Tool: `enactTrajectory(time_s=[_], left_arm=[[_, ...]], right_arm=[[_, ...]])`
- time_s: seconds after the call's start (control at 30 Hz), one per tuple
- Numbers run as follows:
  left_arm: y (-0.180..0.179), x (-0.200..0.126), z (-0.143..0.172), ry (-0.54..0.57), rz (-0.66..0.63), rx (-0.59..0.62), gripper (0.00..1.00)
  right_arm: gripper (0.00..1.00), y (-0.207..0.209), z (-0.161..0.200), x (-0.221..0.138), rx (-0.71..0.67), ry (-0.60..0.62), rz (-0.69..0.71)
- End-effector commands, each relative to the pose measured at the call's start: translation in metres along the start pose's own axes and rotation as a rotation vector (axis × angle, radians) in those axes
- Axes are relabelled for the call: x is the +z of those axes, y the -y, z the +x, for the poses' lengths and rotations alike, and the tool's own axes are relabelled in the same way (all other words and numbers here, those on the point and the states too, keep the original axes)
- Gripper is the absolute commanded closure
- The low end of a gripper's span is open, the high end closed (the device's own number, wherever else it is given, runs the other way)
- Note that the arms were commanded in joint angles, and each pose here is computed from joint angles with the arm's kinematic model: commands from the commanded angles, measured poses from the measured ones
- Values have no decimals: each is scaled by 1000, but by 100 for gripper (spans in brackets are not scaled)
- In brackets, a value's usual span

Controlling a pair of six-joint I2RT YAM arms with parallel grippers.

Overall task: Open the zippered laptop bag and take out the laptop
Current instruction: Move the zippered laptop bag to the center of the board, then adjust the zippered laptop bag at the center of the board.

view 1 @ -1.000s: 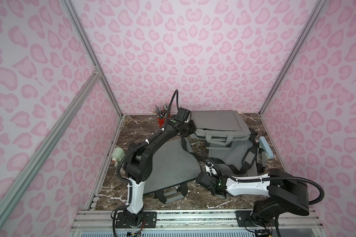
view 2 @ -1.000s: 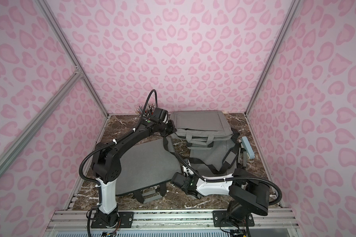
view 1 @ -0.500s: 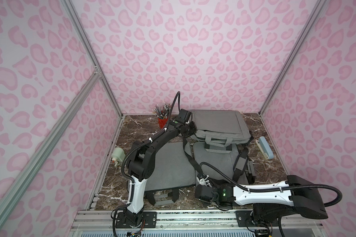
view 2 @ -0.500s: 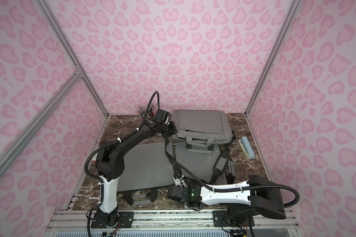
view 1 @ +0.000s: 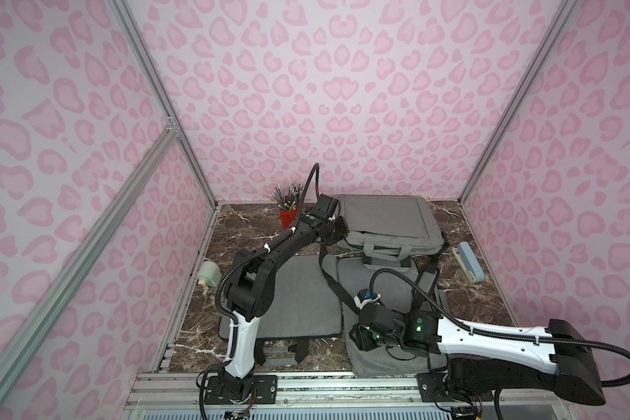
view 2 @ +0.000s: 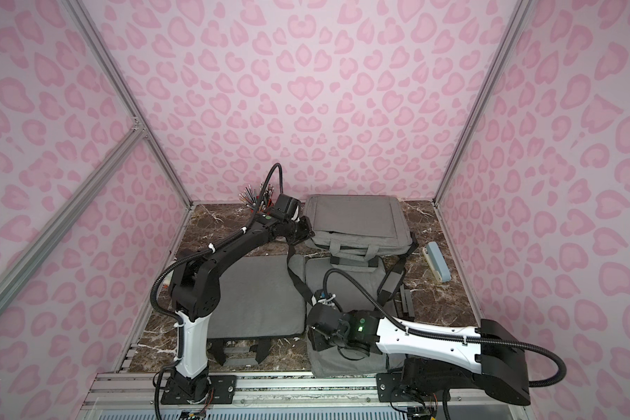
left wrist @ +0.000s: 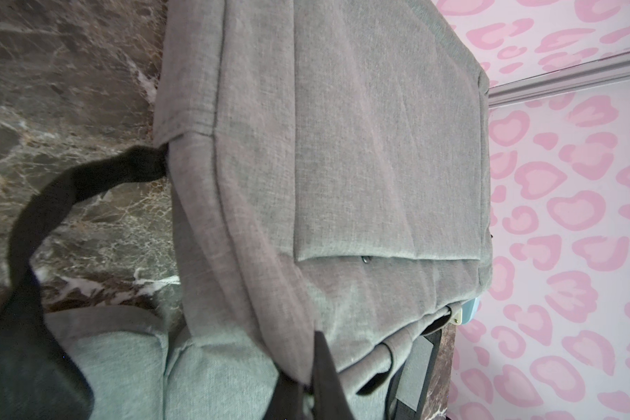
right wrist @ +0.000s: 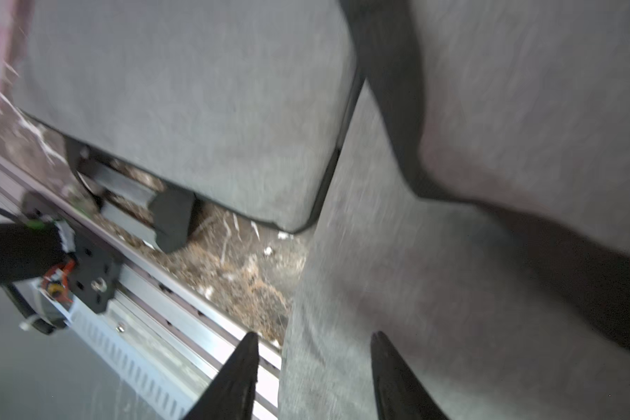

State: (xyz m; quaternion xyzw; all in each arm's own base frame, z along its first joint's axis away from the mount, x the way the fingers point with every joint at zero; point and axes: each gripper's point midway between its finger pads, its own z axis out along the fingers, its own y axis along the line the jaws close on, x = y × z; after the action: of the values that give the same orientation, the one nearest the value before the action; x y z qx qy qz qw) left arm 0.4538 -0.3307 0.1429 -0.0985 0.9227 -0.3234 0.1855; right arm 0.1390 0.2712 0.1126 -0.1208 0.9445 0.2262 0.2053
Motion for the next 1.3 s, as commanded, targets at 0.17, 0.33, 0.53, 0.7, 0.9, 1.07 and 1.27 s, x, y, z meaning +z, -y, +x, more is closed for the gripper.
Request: enactTrajectory(time_s=[0.17,0.33,0.53,0.7,0.9,1.07,1.27], left_arm=[[27,-11,-6,25,102,50,98],[27,-13,-3,20,103,55,98],[29,-10,3,4,106,57,98],[28,-11,5,4,104,59,98],[28,-8,5,-1,105,60,99],[26,-7,9,-13,109,56,98],[24,-6,13,-27,110,54,98]], right_arm=[[32,83,-31,-13,276,132,64],[23,139,-24,-29,396,182,239],[20,176,-27,-27,482,213,317],[19,203,-37,-47,484,259,503],[18,222,-43,-61,523,299,593],[25,231,-21,-36,593,225,526],[52,220,-32,-20,610,226,413]])
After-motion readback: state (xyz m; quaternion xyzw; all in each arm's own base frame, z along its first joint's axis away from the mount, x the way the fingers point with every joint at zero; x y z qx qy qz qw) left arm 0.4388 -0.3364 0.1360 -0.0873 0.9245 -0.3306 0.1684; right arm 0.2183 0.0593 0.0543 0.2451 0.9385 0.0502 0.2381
